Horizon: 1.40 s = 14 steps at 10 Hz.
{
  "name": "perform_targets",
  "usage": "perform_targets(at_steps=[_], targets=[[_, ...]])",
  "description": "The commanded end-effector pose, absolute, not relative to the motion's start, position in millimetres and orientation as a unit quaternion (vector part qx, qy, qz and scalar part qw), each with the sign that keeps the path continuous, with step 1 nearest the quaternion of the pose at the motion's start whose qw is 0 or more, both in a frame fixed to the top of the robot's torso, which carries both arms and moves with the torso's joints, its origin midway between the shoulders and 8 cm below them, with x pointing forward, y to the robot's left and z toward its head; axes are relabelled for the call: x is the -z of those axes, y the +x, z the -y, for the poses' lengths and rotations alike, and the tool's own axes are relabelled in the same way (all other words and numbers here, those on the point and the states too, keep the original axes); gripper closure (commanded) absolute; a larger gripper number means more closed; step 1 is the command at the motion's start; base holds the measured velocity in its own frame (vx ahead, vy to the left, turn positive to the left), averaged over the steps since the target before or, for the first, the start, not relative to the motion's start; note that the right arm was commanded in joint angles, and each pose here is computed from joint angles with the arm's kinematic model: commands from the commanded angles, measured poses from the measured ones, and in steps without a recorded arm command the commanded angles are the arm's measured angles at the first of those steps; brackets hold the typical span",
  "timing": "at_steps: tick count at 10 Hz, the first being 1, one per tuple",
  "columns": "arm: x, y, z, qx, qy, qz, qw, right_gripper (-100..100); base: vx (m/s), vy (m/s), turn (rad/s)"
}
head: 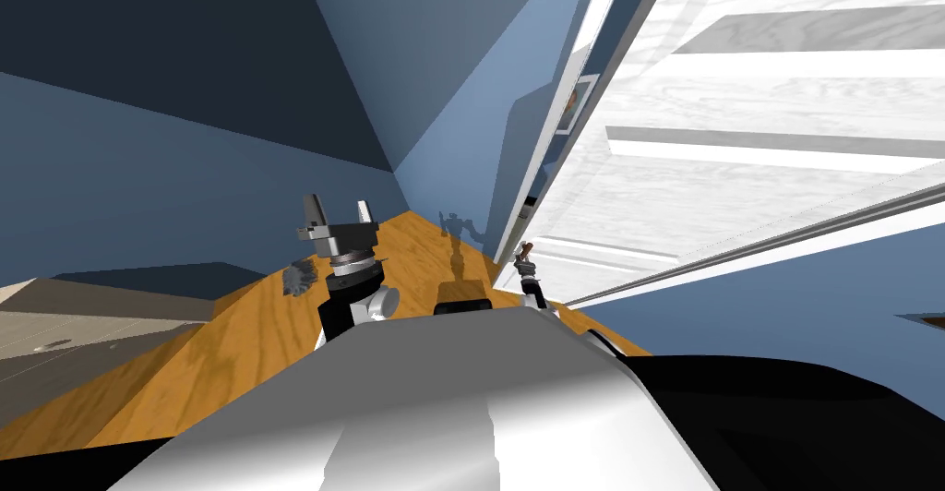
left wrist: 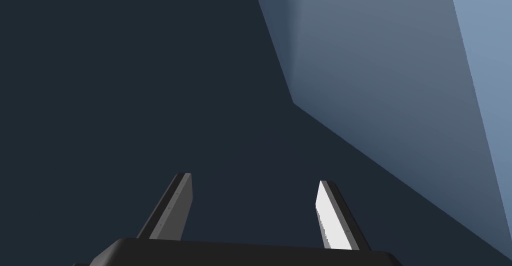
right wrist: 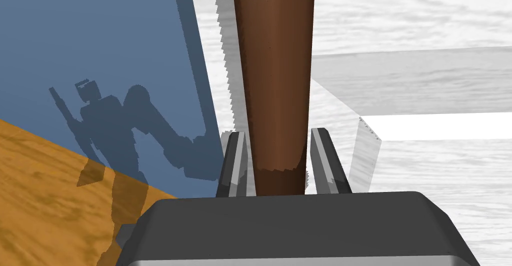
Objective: Pull the door open
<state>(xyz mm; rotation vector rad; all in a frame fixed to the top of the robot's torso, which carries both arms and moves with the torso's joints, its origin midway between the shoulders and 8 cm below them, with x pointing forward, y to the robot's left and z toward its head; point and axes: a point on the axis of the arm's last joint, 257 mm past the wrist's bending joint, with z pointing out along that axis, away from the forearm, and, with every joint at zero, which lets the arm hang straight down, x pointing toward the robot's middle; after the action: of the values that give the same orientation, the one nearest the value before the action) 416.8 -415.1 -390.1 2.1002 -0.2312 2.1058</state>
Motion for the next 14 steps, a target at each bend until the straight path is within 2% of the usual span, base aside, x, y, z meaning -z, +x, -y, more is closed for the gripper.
perform_targets(at_steps=[1, 5, 14], targets=[[392, 413, 411, -0.704, 0.703, 0.068, 0.069, 100, -0.229, -0.044, 0.080], [391, 406, 401, -0.706, 0.706, 0.044, 0.044, 100, -0.248, -0.031, 0.090], [392, 382, 395, -0.707, 0.707, 0.007, 0.008, 100, -0.193, -0.042, 0.084]])
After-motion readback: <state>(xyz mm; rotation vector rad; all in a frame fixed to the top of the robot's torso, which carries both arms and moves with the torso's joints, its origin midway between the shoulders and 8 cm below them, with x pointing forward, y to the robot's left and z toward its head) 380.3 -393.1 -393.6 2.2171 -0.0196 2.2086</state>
